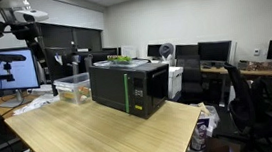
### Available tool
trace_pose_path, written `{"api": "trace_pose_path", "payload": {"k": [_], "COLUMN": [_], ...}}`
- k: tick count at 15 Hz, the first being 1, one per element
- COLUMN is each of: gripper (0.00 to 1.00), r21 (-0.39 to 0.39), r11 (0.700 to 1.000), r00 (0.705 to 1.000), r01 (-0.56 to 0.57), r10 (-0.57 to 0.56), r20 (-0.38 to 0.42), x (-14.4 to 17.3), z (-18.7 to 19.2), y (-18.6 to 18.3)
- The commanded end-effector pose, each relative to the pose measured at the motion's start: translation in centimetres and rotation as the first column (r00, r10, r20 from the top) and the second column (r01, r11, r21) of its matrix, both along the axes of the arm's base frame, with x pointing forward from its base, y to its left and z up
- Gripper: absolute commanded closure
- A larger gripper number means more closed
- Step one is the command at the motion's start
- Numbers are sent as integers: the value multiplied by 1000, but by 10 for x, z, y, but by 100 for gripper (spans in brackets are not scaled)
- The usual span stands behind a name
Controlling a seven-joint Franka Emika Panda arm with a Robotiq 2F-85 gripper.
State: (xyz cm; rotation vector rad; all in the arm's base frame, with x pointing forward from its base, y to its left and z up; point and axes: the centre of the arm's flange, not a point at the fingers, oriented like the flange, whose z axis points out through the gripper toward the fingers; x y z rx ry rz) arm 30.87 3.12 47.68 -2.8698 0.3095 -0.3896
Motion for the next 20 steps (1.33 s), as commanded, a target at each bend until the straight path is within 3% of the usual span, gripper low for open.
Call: {"api": "trace_pose_path", "payload": {"k": [1,9,20], "gripper": [0,0,0], "r21": [0,-1,-30], "r11": [1000,1000,990], "r00": [1000,1000,990], "r01": [0,0,137], "r10": [0,0,-138], "r20": [-9,-23,-40], "x": [-1,-1,41], "z": [-3,-10,-41], "y": [0,0,-28]}}
